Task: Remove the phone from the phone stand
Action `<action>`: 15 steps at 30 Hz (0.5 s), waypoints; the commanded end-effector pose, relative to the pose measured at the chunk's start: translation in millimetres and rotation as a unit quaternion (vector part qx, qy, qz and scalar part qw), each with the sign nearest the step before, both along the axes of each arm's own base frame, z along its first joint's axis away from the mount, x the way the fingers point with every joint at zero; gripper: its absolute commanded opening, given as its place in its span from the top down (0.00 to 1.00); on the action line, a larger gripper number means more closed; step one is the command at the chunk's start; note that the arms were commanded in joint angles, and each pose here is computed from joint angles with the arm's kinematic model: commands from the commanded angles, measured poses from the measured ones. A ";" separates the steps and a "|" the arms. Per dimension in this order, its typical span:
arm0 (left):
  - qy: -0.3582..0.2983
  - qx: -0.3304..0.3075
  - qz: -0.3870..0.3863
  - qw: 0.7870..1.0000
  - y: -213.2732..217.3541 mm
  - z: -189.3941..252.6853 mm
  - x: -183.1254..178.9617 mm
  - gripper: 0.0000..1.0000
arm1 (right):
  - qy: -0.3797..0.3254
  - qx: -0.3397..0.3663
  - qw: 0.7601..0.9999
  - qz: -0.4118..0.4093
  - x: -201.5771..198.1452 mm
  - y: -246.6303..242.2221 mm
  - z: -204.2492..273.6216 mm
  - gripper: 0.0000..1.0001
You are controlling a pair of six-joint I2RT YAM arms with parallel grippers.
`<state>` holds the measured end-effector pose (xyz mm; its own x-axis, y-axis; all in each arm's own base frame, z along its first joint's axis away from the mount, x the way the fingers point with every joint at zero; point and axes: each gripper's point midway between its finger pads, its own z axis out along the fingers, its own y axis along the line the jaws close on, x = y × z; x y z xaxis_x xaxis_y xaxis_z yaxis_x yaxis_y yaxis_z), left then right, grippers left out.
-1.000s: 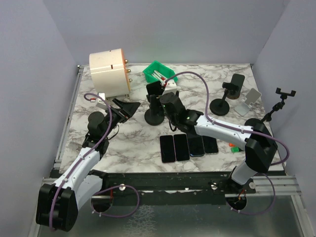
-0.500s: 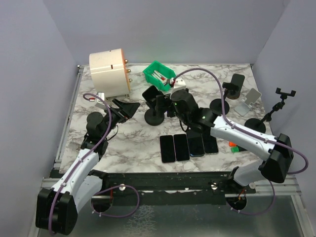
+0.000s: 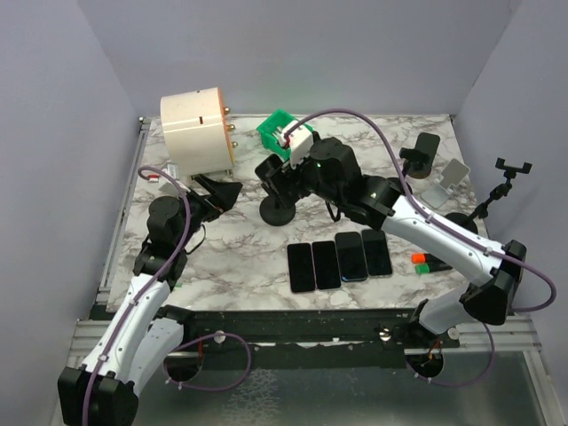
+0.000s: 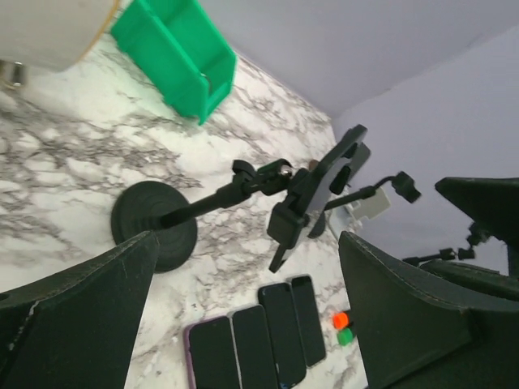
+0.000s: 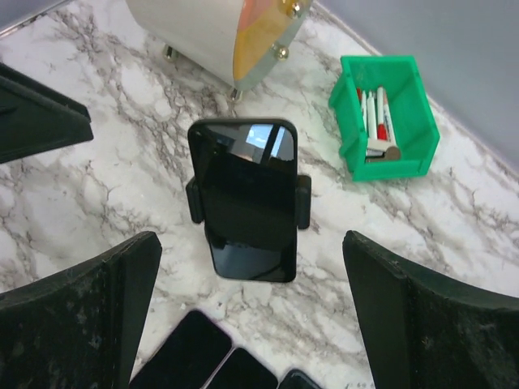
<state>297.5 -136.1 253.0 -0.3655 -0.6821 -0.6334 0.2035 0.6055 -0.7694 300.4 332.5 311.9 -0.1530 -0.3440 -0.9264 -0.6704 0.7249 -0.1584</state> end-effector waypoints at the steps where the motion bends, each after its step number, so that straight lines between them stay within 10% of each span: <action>1: 0.052 0.079 0.070 0.993 33.6 -19.7 -8.3 0.06 | -0.021 -0.062 0.997 0.039 11.6 16.5 -2.9 0.00; 15: 0.046 0.121 0.084 0.988 44.0 -17.5 -21.8 0.04 | -0.006 -0.066 0.998 0.007 41.1 44.1 -16.3 0.00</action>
<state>278.2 -98.4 235.3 -0.3335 -0.5941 -0.7320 0.0407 0.7667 -0.6407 335.8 375.8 291.7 -0.1261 -0.4646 -0.8765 -0.6979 0.6695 -0.2544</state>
